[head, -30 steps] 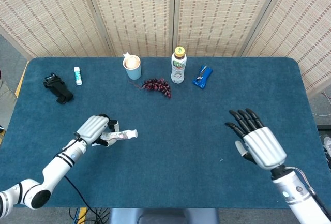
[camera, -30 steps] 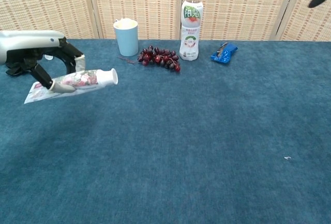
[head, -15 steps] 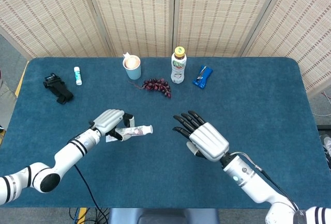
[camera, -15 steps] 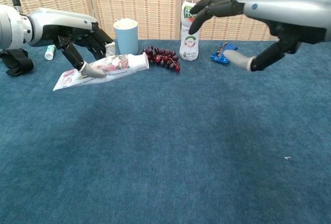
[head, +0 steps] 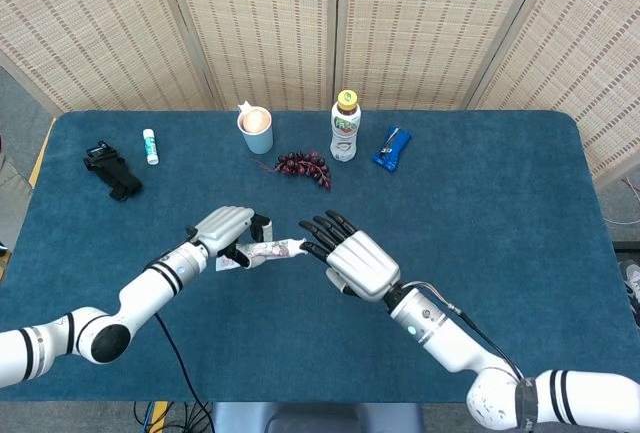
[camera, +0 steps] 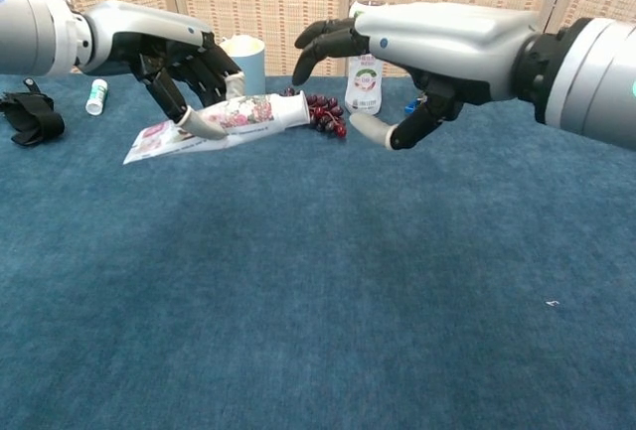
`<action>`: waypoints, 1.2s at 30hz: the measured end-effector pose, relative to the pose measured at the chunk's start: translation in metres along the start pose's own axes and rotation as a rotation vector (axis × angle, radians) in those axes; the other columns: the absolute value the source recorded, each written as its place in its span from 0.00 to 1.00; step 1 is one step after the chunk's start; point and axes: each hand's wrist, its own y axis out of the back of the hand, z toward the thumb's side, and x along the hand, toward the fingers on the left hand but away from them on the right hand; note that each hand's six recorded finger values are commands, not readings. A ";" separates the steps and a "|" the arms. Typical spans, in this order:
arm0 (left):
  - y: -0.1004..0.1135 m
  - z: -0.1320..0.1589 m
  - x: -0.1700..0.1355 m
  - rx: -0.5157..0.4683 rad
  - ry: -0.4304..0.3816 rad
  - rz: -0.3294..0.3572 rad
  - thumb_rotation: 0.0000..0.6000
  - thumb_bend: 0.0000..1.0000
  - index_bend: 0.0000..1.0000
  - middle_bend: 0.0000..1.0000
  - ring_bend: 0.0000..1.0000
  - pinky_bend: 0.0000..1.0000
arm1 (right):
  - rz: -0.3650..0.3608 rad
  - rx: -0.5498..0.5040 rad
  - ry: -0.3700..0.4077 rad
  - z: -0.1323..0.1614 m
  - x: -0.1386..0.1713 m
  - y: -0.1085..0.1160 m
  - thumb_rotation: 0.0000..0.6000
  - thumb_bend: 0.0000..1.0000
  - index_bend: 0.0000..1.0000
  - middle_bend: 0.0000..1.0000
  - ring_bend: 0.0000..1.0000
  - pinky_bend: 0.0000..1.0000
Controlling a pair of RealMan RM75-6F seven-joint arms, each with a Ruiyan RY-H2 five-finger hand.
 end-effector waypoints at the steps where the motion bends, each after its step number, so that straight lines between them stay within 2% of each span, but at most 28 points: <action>1: 0.000 0.001 0.000 0.001 0.002 0.001 1.00 0.43 0.54 0.64 0.42 0.21 | 0.002 -0.001 0.001 0.001 -0.001 -0.001 1.00 0.46 0.23 0.06 0.00 0.00; 13: 0.001 0.004 0.000 -0.008 0.011 0.006 1.00 0.43 0.54 0.64 0.42 0.21 | 0.016 0.000 0.010 0.004 -0.009 -0.009 1.00 0.46 0.23 0.06 0.00 0.00; 36: 0.004 0.002 -0.004 -0.012 0.013 0.009 1.00 0.43 0.55 0.64 0.42 0.21 | 0.051 0.004 -0.037 -0.010 -0.012 -0.017 1.00 0.46 0.23 0.06 0.00 0.00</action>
